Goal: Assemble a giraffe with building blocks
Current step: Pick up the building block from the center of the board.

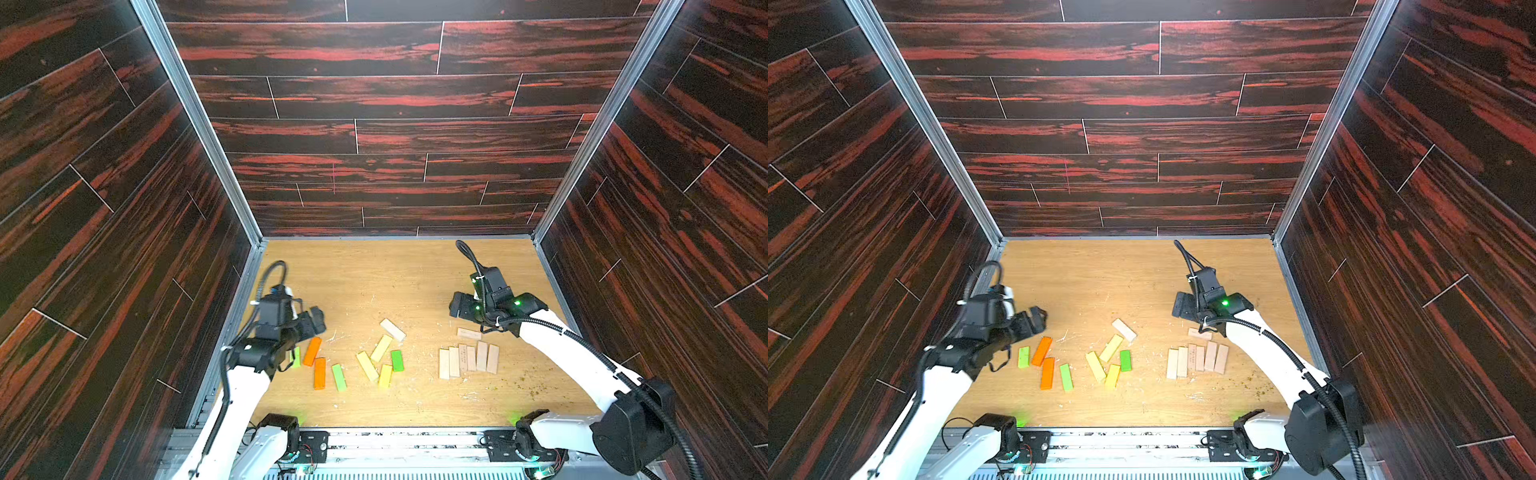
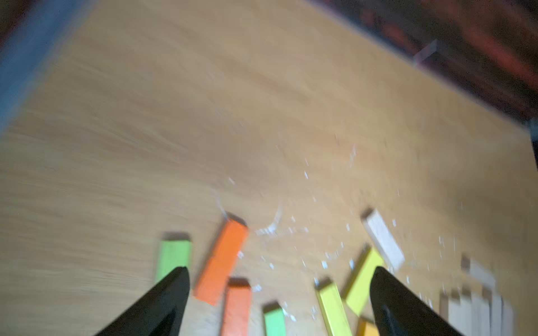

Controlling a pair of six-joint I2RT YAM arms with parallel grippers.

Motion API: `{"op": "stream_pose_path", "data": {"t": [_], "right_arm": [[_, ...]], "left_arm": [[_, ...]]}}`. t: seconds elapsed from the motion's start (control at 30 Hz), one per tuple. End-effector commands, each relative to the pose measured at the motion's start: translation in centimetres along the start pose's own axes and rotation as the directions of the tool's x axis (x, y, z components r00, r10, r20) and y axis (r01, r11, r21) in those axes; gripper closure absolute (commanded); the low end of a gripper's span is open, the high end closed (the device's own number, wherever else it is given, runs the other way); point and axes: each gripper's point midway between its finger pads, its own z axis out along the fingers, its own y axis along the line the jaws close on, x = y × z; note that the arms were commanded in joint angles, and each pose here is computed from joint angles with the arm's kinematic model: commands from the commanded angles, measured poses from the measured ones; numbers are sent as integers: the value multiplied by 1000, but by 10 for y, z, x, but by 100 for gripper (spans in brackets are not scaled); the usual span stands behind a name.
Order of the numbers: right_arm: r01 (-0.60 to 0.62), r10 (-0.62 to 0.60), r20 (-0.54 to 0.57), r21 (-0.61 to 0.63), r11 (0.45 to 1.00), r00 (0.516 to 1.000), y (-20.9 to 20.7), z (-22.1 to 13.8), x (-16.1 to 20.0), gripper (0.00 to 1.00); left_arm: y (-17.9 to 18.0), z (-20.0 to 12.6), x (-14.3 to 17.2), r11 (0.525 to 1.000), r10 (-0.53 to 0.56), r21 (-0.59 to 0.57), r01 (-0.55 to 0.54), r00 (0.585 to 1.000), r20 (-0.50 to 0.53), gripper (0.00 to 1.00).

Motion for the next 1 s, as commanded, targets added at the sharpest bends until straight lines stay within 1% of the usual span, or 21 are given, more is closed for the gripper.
{"op": "stream_pose_path", "data": {"t": [0.0, 0.03, 0.13, 0.23, 0.43, 0.77, 0.97], "right_arm": [[-82, 82, -93, 2, 997, 992, -17, 13, 14, 5], [-92, 92, -104, 3, 996, 990, -21, 15, 15, 4], [-92, 93, -139, 17, 996, 986, -30, 24, 16, 2], [-80, 87, -190, 45, 996, 978, -36, 37, 21, 1], [-79, 99, -226, 95, 992, 969, -51, 54, 22, 1], [-59, 96, -309, 128, 990, 946, -58, 82, 36, 1], [-58, 112, -322, 174, 983, 940, -65, 92, 42, 1]], "left_arm": [[-17, 9, 13, 999, 16, 46, -14, 998, -53, 0], [-25, 11, 9, 997, 30, 68, -28, 999, -36, 0], [-42, 19, 13, 994, 62, 98, -56, 996, -58, 0], [-50, 27, 15, 992, 80, 101, -72, 994, -69, 0], [-67, 36, 22, 987, 107, 131, -94, 989, -97, 0], [-88, 52, 38, 976, 148, 182, -119, 977, -155, 0], [-95, 55, 41, 972, 163, 194, -131, 973, -164, 0]]}}
